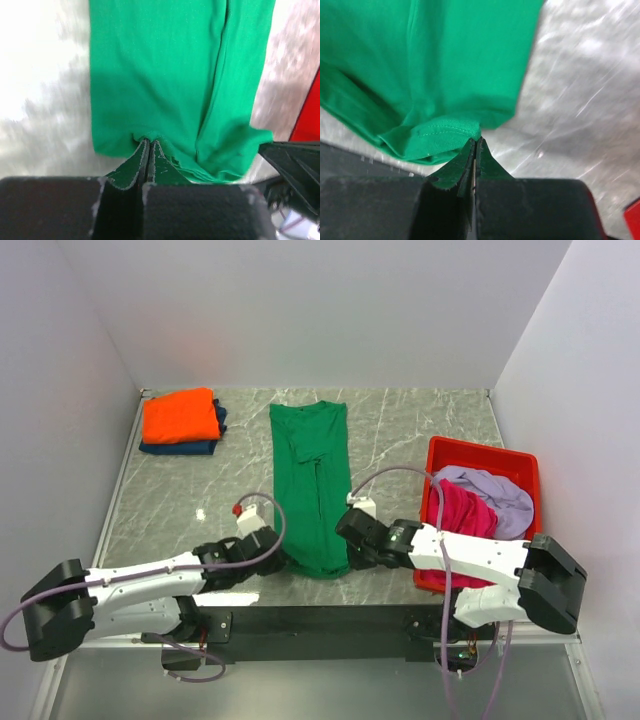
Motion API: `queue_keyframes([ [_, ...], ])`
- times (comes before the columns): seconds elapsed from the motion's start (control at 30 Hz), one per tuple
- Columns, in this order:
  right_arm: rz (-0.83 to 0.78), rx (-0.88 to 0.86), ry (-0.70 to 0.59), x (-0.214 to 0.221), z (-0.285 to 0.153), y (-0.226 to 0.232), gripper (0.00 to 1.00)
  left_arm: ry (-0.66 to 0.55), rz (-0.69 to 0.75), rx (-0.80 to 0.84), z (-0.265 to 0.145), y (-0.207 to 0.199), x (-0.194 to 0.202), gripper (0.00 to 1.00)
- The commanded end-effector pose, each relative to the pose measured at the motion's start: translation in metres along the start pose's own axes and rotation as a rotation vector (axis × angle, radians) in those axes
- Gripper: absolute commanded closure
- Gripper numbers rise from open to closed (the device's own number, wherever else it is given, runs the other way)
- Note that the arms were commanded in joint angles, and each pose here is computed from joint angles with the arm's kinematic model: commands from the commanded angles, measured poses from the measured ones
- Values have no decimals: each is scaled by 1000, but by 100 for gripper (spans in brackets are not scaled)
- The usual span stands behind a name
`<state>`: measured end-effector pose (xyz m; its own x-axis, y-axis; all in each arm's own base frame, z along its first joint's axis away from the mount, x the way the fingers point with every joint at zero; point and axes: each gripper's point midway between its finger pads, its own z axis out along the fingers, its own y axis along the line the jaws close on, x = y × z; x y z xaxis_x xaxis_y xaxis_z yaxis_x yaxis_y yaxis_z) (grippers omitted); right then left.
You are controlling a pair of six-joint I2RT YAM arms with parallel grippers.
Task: Fold and stack the t-shirts
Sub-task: Fold the tshirt
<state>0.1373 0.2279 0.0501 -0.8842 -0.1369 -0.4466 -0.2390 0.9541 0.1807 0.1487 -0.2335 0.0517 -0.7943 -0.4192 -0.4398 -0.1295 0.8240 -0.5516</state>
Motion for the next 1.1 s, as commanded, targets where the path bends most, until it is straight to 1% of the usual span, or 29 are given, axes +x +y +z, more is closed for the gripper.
queue_keyframes([
  [0.0, -4, -15, -84, -40, 2, 4, 100, -67, 53, 93, 5, -30, -34, 99],
  [0.07, 9, -2, -92, -51, 8, -3, 100, -100, 55, 93, 12, -35, -49, 99],
  [0.1, -1, -3, -102, -59, 8, -3, 100, -98, 82, 95, 15, -36, -51, 99],
  [0.23, -3, -1, -125, -87, 15, -6, 100, -108, 96, 76, 31, -39, -65, 99],
  [0.27, -9, 10, -114, -91, 21, -7, 100, -119, 92, 73, 34, -42, -71, 99],
  [0.33, -11, 22, -134, -112, 22, -9, 100, -136, 101, 69, 37, -43, -80, 99],
  [0.37, -24, 33, -125, -115, 27, -10, 100, -160, 87, 63, 37, -43, -91, 99],
  [0.43, -9, 35, -146, -135, 27, -12, 100, -186, 85, 61, 37, -43, -104, 99],
  [0.47, -11, 39, -135, -137, 30, -14, 100, -204, 66, 54, 37, -40, -115, 100],
  [0.5, -13, 34, -152, -148, 29, -12, 100, -232, 67, 82, 37, -46, -124, 99],
  [0.53, 1, 43, -154, -155, 30, -18, 100, -222, 66, 100, 39, -48, -126, 99],
  [0.57, 0, 49, -142, -157, 36, -20, 100, -237, 48, 94, 41, -44, -138, 99],
  [0.6, -3, 39, -157, -168, 34, -17, 100, -242, 52, 99, 44, -44, -144, 100],
  [0.63, -4, 44, -152, -171, 35, -19, 100, -228, 51, 77, 52, -38, -145, 99],
  [0.77, -1, 80, -128, -190, 52, -32, 100, -230, 30, 93, 68, -37, -166, 99],
  [0.87, 7, 82, -135, -210, 57, -35, 100, -231, 25, 96, 80, -37, -181, 100],
  [1.07, 14, 83, -116, -223, 69, -43, 100, -247, 28, 112, 95, -45, -206, 99],
])
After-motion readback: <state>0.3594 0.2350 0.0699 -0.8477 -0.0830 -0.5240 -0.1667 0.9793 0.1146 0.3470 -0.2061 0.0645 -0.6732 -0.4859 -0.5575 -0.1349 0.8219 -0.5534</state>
